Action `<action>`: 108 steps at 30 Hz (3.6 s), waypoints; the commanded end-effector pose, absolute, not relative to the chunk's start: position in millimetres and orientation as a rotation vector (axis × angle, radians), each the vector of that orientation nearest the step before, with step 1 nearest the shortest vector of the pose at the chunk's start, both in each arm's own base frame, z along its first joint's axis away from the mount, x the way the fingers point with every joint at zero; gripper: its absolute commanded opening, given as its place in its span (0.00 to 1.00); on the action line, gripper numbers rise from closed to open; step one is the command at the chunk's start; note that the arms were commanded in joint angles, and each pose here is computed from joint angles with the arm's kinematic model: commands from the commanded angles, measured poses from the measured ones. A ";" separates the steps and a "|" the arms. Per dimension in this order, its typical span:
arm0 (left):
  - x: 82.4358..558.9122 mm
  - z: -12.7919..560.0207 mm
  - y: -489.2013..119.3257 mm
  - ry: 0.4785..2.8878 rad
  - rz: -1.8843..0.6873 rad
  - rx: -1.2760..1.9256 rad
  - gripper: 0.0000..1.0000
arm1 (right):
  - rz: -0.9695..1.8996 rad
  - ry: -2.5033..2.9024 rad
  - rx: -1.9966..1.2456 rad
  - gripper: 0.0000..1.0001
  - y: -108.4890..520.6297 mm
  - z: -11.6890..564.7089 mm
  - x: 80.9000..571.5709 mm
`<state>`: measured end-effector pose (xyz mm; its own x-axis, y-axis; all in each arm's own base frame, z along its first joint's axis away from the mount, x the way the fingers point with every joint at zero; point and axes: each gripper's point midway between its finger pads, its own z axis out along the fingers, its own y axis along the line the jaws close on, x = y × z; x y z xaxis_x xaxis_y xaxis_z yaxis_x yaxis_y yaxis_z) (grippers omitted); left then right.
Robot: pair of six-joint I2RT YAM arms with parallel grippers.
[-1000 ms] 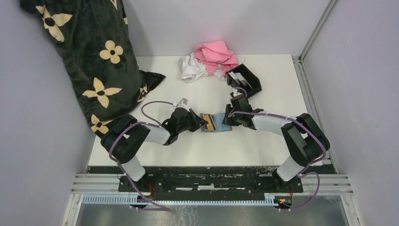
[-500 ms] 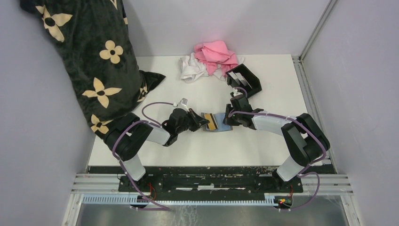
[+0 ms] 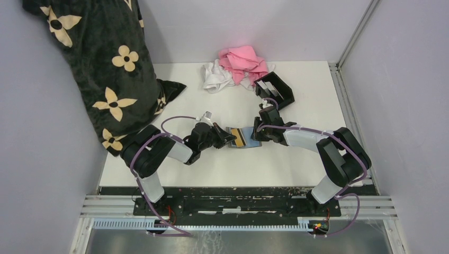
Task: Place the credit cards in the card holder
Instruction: Insert the credit card into the card holder.
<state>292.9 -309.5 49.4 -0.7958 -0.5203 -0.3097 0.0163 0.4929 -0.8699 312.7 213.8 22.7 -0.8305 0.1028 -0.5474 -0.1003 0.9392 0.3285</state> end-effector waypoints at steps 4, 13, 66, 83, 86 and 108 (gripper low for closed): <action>299.3 65.1 -316.0 2.127 -1.362 -0.427 0.03 | 0.295 2.608 -0.002 0.33 188.7 -1.4 296.5; 300.5 63.3 -319.7 2.129 -1.380 -0.435 0.03 | 0.282 2.613 -0.007 0.34 187.5 -3.9 294.1; 298.5 51.1 -342.2 2.183 -1.450 -0.417 0.03 | 0.250 2.618 -0.027 0.34 185.3 -0.4 291.9; 299.9 45.6 -350.7 2.213 -1.450 -0.394 0.03 | 0.261 2.617 -0.037 0.34 190.0 0.1 291.3; 300.7 44.7 -351.8 2.218 -1.447 -0.390 0.03 | 0.266 2.612 -0.039 0.34 190.9 2.0 291.7; 306.3 39.2 -366.0 2.247 -1.455 -0.368 0.04 | 0.282 2.606 -0.063 0.38 198.3 9.2 292.2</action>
